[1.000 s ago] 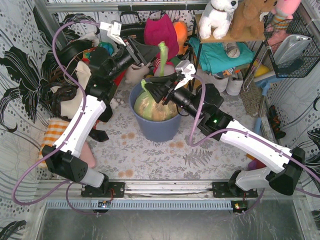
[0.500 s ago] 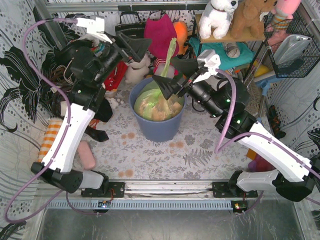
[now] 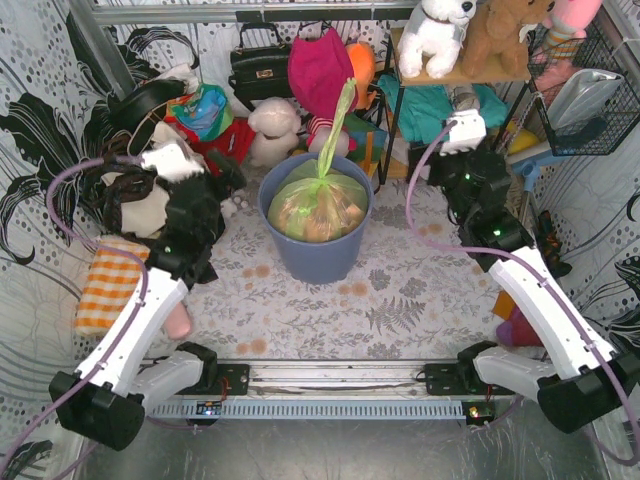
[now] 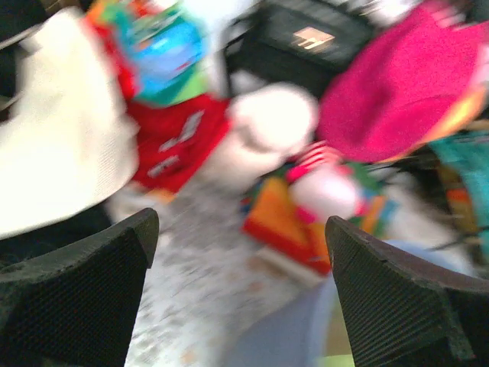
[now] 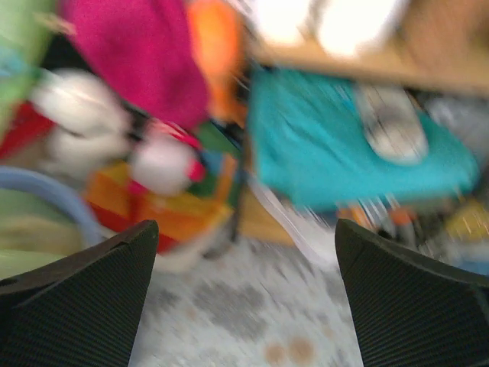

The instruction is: Tie the trash bag

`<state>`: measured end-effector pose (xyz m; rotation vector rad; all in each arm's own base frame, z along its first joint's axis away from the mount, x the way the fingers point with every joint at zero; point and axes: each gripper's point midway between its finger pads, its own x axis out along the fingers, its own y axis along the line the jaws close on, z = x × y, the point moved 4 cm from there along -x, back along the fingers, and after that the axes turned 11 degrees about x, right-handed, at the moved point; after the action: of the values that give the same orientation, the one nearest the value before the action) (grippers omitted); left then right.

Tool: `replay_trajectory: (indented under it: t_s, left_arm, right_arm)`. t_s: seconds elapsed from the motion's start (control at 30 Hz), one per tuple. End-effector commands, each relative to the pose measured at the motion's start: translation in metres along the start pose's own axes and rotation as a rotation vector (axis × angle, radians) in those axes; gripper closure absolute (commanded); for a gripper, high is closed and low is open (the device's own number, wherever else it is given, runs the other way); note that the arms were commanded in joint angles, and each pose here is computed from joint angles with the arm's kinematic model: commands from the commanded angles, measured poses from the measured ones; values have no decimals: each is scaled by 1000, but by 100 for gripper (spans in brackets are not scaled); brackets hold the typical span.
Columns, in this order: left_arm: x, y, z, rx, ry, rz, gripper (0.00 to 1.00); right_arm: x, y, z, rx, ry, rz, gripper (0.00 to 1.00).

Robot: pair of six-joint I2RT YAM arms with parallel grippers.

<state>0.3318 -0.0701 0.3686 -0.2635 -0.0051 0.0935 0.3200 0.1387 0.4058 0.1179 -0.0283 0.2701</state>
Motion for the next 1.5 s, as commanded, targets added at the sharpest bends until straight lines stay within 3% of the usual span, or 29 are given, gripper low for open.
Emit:
replay_trajectory:
  t_s: [0.0, 0.2, 0.33, 0.5, 0.63, 0.8, 0.93, 1.17, 1.47]
  left_arm:
    - [-20, 71, -43, 28, -74, 341, 2]
    - [-32, 111, -118, 114, -53, 449, 3]
    - [-41, 132, -157, 154, -36, 507, 3]
    - [-42, 154, -190, 262, 10, 562, 3]
    - [-35, 159, -208, 338, 47, 549, 2]
    - [-21, 149, -206, 269, -26, 365, 2]
    - [-15, 139, -207, 261, -75, 246, 2]
    - [-1, 126, -229, 311, -10, 95, 3]
    - [6, 128, -231, 308, 18, 61, 2]
  right_arm:
    - [-11, -72, -67, 66, 123, -215, 3]
    - [-46, -158, -191, 111, 234, -533, 3]
    - [-69, -186, -237, 92, 214, -670, 3]
    - [-82, -202, -278, 62, 237, -719, 3]
    - [-78, -205, -291, 72, 193, -699, 3]
    - [-64, -201, -292, 93, 122, -621, 3]
    - [-55, -194, -298, 70, 150, -536, 3]
    - [-58, -182, -304, 27, 103, -414, 3]
    - [-53, -187, -305, 32, 134, -446, 3]
